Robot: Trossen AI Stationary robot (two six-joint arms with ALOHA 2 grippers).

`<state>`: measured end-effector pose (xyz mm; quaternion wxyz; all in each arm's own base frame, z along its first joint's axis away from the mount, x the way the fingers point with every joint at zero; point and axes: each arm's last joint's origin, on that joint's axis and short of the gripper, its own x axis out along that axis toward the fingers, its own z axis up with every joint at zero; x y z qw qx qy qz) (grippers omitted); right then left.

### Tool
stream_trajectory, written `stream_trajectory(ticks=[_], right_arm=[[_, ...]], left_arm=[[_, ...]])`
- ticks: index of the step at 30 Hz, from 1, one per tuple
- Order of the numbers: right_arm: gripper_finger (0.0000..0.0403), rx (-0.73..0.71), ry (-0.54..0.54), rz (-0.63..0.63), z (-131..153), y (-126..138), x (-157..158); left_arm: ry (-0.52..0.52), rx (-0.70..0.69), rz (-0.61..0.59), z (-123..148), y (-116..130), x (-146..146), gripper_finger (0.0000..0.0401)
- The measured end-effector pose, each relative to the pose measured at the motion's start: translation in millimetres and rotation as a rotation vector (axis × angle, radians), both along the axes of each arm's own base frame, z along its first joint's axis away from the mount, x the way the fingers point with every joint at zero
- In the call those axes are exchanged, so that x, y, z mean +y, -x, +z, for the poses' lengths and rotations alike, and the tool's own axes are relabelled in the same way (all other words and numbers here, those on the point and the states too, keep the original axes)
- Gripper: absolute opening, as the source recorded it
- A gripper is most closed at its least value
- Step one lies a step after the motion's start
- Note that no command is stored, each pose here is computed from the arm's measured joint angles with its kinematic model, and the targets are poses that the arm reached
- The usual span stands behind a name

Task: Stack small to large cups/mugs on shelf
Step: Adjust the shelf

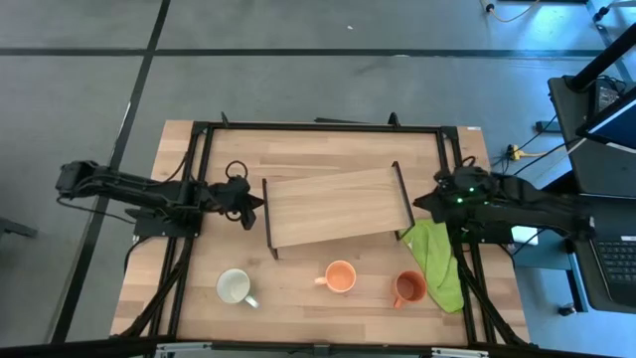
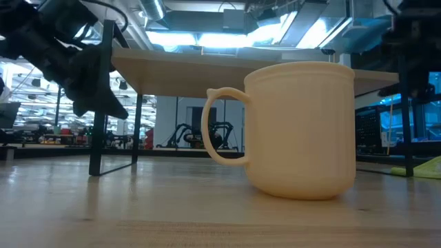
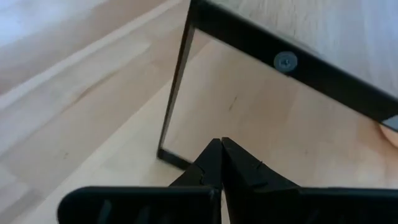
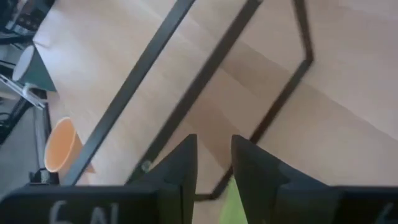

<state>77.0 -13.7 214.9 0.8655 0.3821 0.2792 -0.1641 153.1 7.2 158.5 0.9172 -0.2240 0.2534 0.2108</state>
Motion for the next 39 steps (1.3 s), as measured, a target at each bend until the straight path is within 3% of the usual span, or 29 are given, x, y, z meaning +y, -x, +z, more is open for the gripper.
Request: stream_trajectory(ticks=[9, 19, 30, 39], right_arm=[[0.01, 0.007, -0.022, 0.03, -12.1, -25.7, -4.1], [0.01, -0.031, 0.001, 0.113, -12.1, -54.4, 0.7], [0.01, 0.04, 0.086, 0.06, -14.4, -53.5, -1.2], [0.01, 0.034, 0.151, 0.026, -0.6, -53.3, -3.1]], left_arm=[[-0.089, 0.018, 0.03, 0.1, 1.1, 19.0, 0.0], [-0.121, -0.024, 0.005, 4.8, 4.2, 46.0, 0.0], [-0.088, -0.036, -0.026, 4.8, 5.8, 50.7, 0.0], [-0.142, -0.007, 0.017, 5.2, 10.8, 62.2, 0.0]])
